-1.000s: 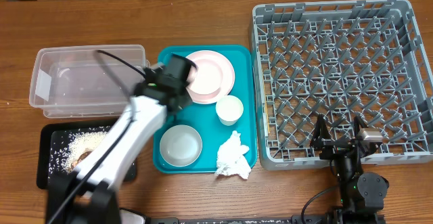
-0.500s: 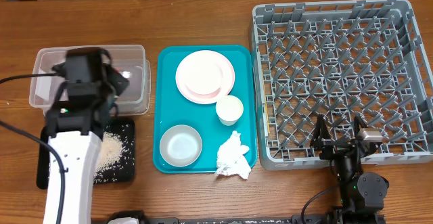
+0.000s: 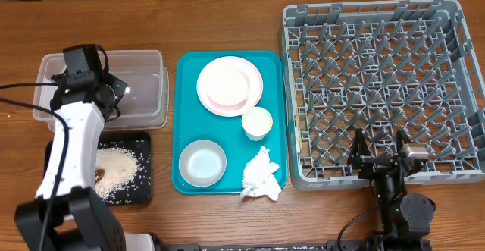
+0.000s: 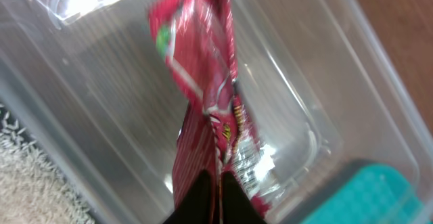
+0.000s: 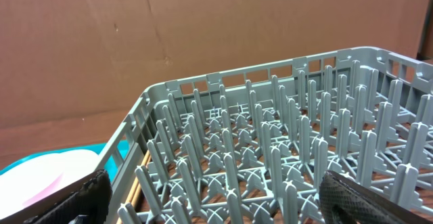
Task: Sort waste into correct bins and load items into the dishwasher
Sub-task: 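Carry the wrapper left and drop it into the clear plastic bin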
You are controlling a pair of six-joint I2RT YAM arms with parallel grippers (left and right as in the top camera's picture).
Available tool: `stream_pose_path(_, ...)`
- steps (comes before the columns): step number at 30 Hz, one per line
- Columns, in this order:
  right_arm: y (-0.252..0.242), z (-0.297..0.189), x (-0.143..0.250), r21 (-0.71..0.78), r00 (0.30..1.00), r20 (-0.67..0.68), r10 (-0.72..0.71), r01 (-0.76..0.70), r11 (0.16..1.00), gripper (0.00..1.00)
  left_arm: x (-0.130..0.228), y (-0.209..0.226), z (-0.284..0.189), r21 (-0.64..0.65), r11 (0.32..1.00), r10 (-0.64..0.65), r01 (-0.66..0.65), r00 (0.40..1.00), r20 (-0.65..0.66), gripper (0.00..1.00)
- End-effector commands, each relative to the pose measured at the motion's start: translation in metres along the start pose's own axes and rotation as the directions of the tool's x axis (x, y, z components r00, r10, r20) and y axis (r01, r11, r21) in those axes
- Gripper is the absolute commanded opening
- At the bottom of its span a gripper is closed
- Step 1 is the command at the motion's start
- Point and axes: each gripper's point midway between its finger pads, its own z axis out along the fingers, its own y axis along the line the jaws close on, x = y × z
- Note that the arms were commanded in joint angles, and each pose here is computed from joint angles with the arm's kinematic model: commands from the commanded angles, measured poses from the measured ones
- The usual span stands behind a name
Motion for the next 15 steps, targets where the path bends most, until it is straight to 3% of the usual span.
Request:
stream_pose_path(1, 0.000, 0.000, 0.001, -0.001, 1.000, 0.006, 0.004, -0.004, 1.000, 1.00, -0.008, 0.005, 0.013, -0.015, 1.000, 0.007, -0.007, 1.000, 0.008, 0.27)
stream_pose_path(2, 0.000, 0.000, 0.001, 0.000, 1.000, 0.006, 0.004, -0.004, 1.000, 1.00, -0.010, 0.005, 0.014, -0.012, 1.000, 0.016, -0.016, 1.000, 0.013, 0.40)
stream_pose_path(7, 0.000, 0.000, 0.001, 0.000, 1.000, 0.006, 0.004, -0.004, 1.000, 1.00, -0.011, -0.010, 0.001, 0.067, 0.990, 0.123, -0.124, 0.992, 0.008, 0.61)
stream_pose_path(12, 0.000, 0.000, 0.001, -0.001, 1.000, 0.006, 0.004, -0.004, 1.000, 1.00, -0.003, -0.043, -0.047, 0.267, 0.942, 0.206, -0.202, 0.978, 0.012, 0.64)
stream_pose_path(15, 0.000, 0.000, 0.001, 0.000, 1.000, 0.006, 0.004, -0.004, 1.000, 1.00, 0.022, -0.065, -0.089, 0.429, 0.863, 0.302, -0.268, 0.953, -0.012, 0.64)
